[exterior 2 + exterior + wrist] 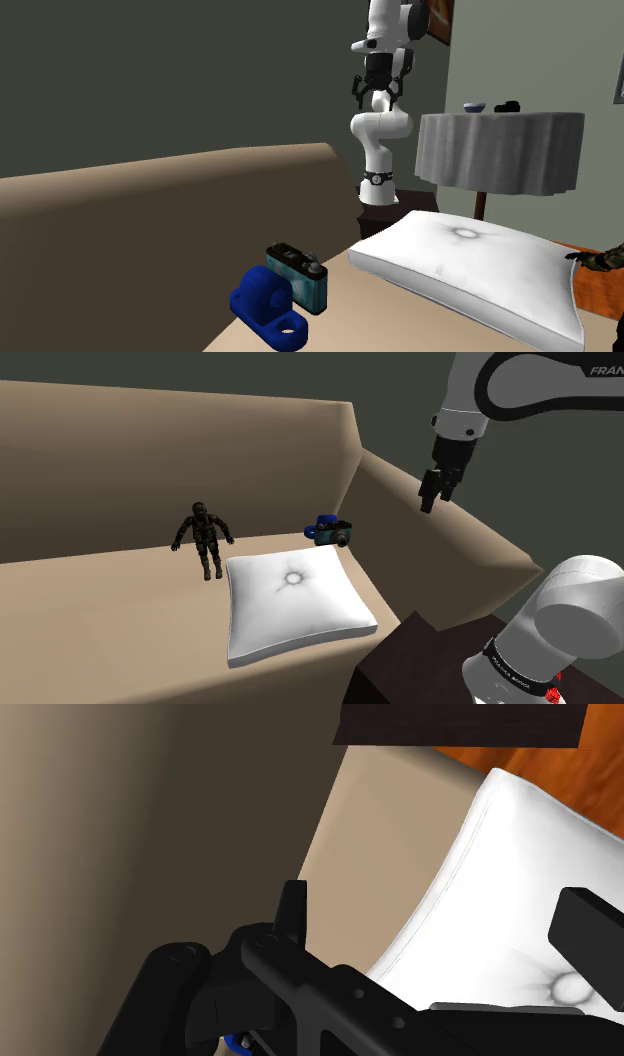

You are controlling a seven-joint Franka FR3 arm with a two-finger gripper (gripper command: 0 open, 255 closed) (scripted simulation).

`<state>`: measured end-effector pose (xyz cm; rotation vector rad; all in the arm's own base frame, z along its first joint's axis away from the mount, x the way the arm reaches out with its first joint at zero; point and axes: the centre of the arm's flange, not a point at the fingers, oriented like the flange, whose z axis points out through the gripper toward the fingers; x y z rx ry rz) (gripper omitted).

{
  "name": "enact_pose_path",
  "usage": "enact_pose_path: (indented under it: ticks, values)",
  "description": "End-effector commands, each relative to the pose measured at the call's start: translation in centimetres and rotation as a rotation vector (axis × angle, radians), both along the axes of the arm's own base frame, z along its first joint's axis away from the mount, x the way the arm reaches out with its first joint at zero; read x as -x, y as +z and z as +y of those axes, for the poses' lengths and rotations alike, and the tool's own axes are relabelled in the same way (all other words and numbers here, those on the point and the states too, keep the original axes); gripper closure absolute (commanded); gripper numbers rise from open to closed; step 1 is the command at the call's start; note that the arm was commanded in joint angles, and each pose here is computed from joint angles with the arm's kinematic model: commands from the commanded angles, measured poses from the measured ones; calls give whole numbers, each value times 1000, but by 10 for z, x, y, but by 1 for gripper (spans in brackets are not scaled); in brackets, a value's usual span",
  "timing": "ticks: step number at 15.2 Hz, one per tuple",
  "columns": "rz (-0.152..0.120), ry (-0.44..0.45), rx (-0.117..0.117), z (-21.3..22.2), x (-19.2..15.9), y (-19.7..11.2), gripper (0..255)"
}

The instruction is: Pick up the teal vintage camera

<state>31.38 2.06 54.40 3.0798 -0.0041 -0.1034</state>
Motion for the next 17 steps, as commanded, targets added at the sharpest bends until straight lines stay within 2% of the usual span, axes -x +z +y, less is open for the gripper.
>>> enact_pose_path:
  ticks: [1,17]
  values:
    - [0,0,0,0,0,0,0]
    - [-38,-91,-32,-47,-142,-145,0]
